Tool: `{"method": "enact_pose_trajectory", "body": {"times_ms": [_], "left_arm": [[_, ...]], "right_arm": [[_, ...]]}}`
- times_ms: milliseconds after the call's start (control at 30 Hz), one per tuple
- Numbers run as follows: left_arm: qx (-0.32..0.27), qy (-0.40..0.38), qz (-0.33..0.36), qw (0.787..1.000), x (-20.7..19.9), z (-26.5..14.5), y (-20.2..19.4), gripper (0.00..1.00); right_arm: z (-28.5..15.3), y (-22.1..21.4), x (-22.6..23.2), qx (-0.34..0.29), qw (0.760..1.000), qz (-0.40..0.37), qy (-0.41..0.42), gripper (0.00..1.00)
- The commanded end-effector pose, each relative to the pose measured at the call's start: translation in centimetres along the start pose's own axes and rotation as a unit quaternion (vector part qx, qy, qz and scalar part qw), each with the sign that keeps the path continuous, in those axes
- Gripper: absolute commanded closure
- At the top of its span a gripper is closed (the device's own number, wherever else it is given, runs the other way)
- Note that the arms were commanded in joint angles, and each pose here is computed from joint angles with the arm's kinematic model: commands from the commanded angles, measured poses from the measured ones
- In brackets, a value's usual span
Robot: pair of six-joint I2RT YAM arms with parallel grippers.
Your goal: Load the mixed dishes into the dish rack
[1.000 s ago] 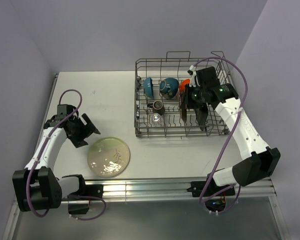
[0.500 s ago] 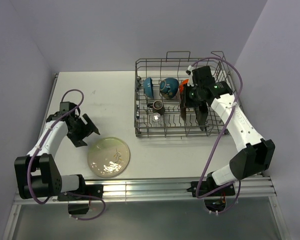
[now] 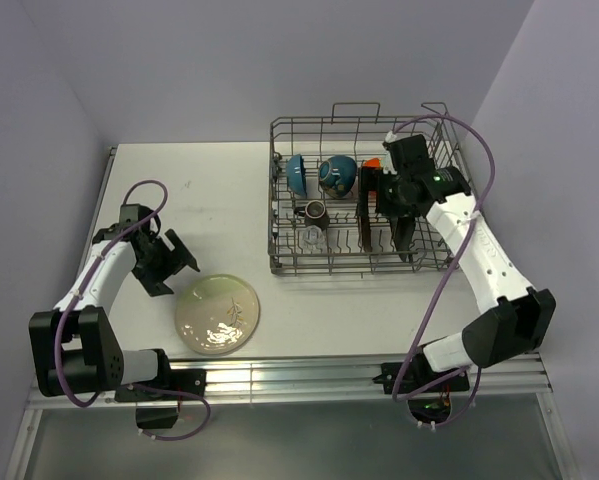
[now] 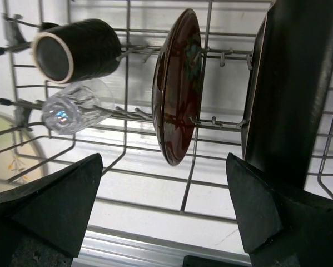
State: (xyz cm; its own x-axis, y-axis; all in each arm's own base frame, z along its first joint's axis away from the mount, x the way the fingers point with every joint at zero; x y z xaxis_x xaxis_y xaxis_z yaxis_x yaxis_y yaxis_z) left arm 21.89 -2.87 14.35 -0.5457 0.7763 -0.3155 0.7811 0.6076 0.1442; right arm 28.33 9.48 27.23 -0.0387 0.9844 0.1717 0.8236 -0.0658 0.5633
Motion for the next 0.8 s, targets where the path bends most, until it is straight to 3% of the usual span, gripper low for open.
{"method": "enact_pose_trajectory", "body": {"times_ms": [0, 133, 333, 467, 567, 767], "left_arm": [[0.0, 0.006, 0.002, 1.0, -0.2, -0.3, 0.3, 0.11], [0.019, 0.033, -0.001, 0.999, 0.6, 0.1, -0.3, 0.13], [0.03, 0.05, -0.007, 0.998, 1.8, 0.4, -1.8, 0.13], [0.03, 0.016, -0.019, 0.999, 1.3, -0.2, -2.4, 0.12], [-0.011, -0.013, -0.03, 0.999, 0.5, -2.0, -2.0, 0.12], [-0.086, 0.048, -0.039, 0.994, 0.3, -5.4, 0.4, 0.09]], "right_arm": [[-4.1, 2.0, 0.7, -0.071, 0.997, 0.0, 0.03, 0.01], [-8.2, 4.2, 2.1, -0.123, 0.99, -0.003, 0.068, 0.01], [-11.6, 4.4, 4.9, -0.141, 0.981, -0.026, 0.129, 0.01], [-10.9, 1.5, 8.7, -0.09, 0.978, -0.077, 0.171, 0.01], [-9.8, -2.3, 12.7, -0.05, 0.97, -0.132, 0.196, 0.0], [-9.0, -9.3, 18.7, -0.011, 0.935, -0.237, 0.263, 0.0]]}}
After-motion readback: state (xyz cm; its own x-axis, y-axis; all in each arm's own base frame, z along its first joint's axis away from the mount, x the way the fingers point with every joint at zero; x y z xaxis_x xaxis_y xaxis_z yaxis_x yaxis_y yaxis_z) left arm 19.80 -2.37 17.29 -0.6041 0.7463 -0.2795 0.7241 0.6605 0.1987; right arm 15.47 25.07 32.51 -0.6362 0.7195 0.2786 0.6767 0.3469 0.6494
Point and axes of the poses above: each gripper's point midway between its finger pads, its own z axis out along the fingers, its own x axis along the line the jaws close on, y = z × x, the point moved 7 cm from there along -z, back along the fingers, and after that the axes turned 1 degree about z, right-handed, at the moved point
